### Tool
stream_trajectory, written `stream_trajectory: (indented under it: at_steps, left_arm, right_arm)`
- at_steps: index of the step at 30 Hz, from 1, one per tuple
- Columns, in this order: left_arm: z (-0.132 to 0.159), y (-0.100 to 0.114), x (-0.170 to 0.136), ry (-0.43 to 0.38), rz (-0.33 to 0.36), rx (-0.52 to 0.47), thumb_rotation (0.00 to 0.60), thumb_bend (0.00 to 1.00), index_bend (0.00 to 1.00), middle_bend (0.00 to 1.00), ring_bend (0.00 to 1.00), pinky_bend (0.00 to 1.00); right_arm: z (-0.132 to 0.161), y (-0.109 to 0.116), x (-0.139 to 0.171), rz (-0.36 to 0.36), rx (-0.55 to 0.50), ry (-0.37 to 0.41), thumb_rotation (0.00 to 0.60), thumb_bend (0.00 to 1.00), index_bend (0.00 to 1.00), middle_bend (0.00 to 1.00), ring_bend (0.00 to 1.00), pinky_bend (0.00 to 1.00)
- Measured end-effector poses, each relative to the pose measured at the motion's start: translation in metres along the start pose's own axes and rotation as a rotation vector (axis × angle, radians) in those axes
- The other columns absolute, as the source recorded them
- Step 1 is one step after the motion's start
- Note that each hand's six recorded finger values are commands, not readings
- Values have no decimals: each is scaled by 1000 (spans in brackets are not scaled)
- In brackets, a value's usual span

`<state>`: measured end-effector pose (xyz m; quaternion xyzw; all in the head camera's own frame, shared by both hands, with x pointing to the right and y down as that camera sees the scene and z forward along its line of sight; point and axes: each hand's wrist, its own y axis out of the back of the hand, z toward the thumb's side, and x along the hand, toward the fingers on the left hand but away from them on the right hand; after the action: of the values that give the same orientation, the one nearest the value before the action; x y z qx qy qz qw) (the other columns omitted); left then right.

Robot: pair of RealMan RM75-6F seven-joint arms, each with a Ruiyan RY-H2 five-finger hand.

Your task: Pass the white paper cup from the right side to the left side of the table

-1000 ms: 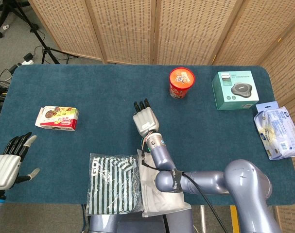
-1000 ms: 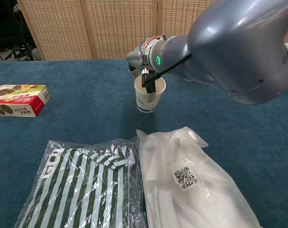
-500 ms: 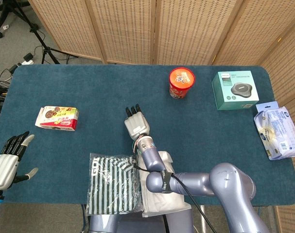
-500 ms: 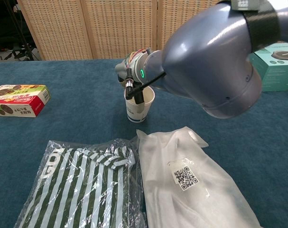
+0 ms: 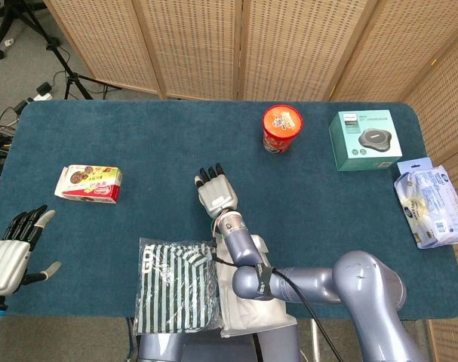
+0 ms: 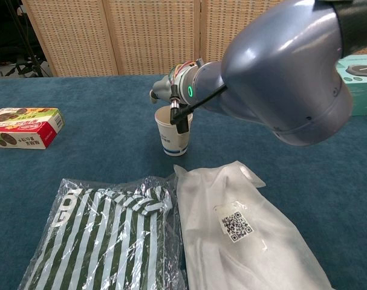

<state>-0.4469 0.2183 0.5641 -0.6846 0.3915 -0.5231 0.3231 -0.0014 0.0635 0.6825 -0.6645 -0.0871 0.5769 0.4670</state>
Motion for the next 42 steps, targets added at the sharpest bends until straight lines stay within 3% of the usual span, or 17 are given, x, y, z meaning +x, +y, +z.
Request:
stream_trajectory:
  at_steps: [6,12,21,27,31,35,42]
  left_arm:
    - [-2,1,0,7,6,2,600,200,0,0,0,0]
    - [-3,1,1,17,11,7,600,200,0,0,0,0]
    - [-1,0,0,24,5,10,600,199,0,0,0,0]
    - [6,-4,0,20,13,11,600,200,0,0,0,0]
    - [11,-6,4,22,11,20,600,201,0,0,0,0]
    - [19,-7,10,12,12,39,600,201,0,0,0,0]
    - [41,-11,29,-27,-17,77,600,204,0,0,0,0]
  right_arm:
    - [-9,2,5,-10,20,-20,600,0,0,0,0,0]
    - [-40,9,28,-22,16,-59,600,1,0,0,0,0]
    - [-133,7,106,-128,-78,-145,600,44,0,0,0,0]
    - [-183,-25,158,-259,-173,-170,600,53,0,0,0,0]
    - [-210,-63,203,-324,-241,-177,600,53,0,0,0,0]
    - [-237,-108,245,-346,-308,-229,600,53,0,0,0,0]
    - [-272,-165,286,-368,-345,-330,600,53,0,0,0,0]
